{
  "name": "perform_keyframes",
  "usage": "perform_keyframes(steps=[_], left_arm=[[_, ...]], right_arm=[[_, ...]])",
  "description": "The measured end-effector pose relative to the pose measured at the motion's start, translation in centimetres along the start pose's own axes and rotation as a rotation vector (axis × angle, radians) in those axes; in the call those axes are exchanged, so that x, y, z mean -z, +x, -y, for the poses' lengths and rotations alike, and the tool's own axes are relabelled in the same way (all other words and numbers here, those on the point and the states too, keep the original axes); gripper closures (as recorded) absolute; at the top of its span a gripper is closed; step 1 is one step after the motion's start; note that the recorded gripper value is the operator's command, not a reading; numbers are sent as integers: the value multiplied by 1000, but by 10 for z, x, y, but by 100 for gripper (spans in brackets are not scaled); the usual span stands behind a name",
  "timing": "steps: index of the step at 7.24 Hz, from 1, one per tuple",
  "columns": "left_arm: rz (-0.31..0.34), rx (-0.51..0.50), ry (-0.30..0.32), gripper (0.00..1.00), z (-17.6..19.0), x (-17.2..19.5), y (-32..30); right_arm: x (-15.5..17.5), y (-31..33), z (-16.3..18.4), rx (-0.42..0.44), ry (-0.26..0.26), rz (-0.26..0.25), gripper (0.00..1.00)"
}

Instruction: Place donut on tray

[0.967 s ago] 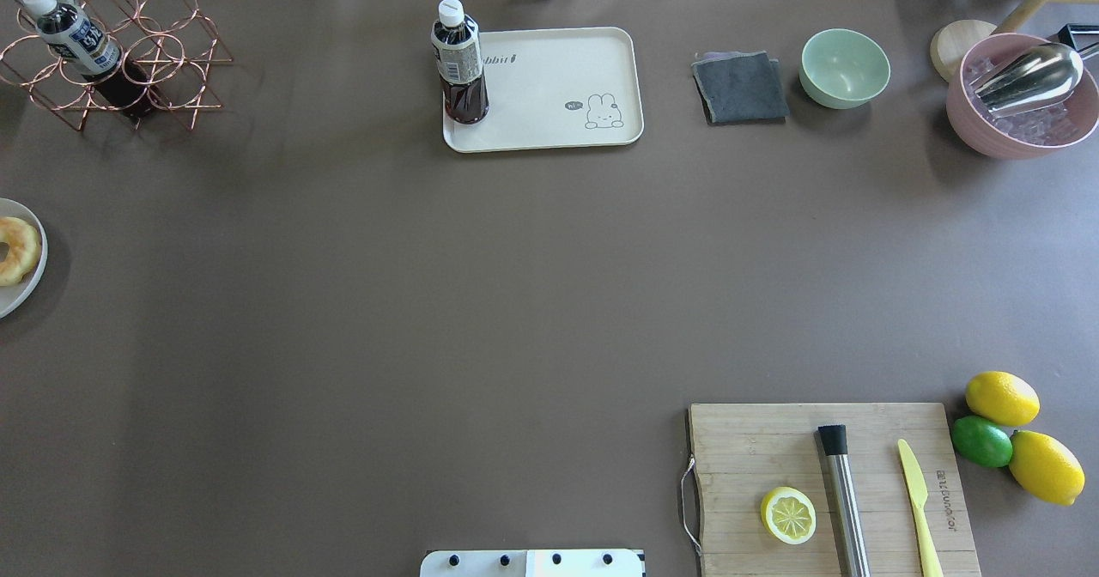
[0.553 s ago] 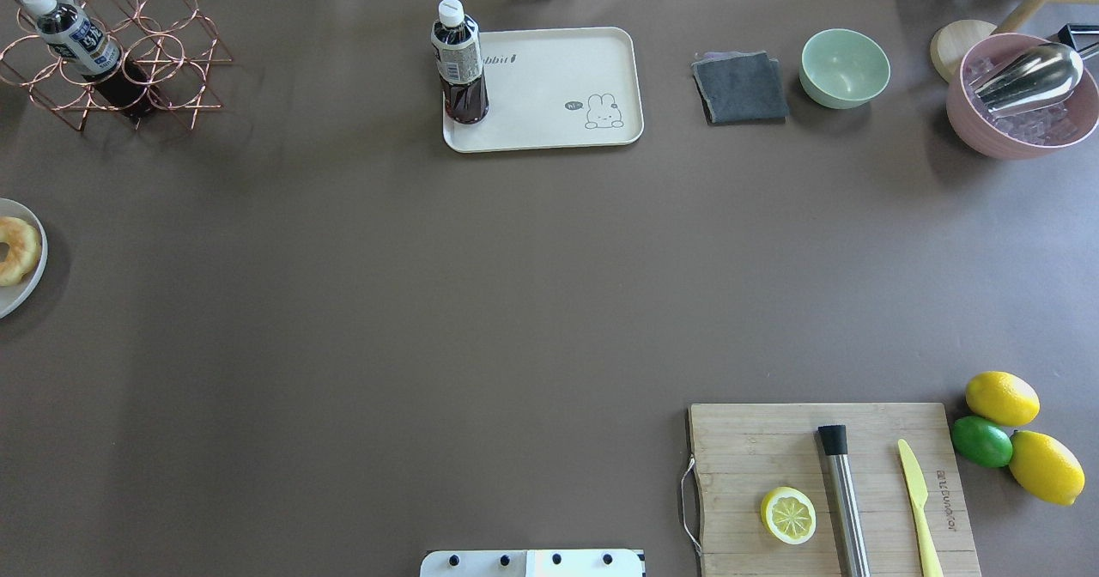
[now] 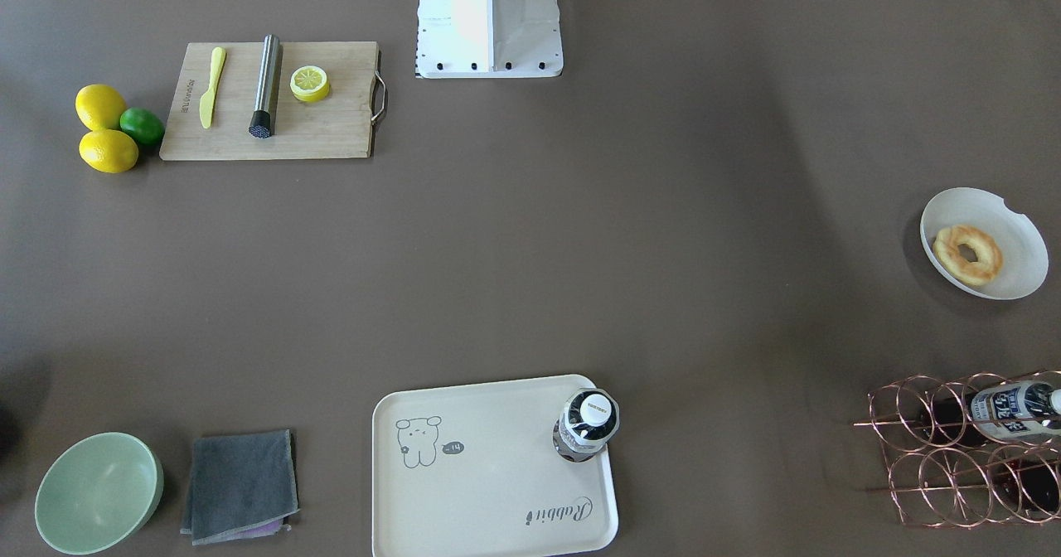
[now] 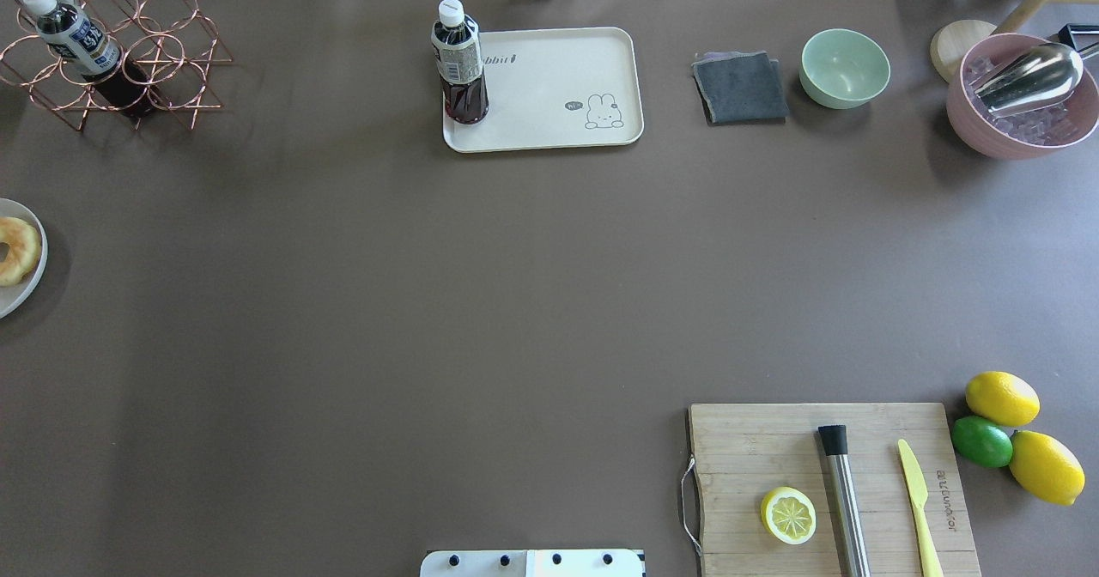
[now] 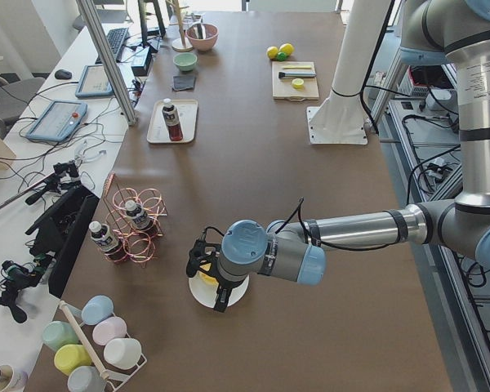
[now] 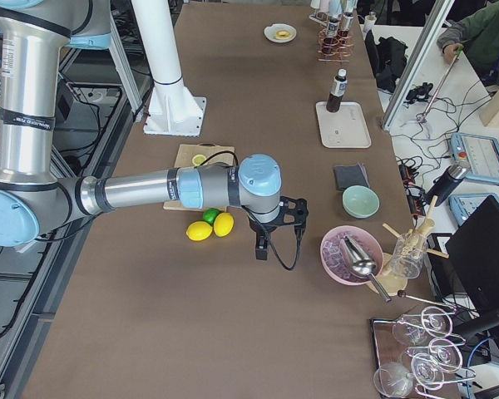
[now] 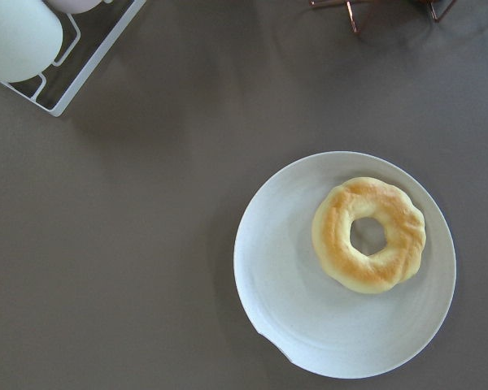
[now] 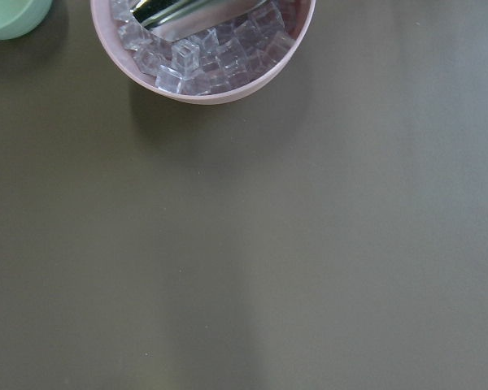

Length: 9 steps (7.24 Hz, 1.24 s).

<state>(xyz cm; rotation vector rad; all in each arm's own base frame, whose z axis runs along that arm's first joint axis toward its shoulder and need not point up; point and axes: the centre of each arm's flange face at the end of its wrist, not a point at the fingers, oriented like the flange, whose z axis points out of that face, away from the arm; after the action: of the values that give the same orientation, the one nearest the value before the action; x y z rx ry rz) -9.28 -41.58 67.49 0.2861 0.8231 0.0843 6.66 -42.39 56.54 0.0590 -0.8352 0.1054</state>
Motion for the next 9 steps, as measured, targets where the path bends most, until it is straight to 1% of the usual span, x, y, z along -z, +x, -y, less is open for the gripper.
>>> perform_keyframes(steps=[1,2,5,6,8,9], left_arm=[[-1,-7,-3,2,-3,-5,-4],[-2,-5,-16,3,-8,-19,-14],[-23,-37,-61,3,3,-87,-28],[-31,-39,-70,3,6,-106,-24],[-45,-48,-88,7,12,-138,-24],[-50,-51,-97,7,14,-148,-23]], right_arm=[[7,-9,5,25,22,9,0],[6,-10,6,43,37,11,0],[-21,13,0,62,53,7,0],[-26,16,-2,57,57,7,0],[-38,15,-3,63,44,-13,0],[-42,13,-2,71,40,-19,0]])
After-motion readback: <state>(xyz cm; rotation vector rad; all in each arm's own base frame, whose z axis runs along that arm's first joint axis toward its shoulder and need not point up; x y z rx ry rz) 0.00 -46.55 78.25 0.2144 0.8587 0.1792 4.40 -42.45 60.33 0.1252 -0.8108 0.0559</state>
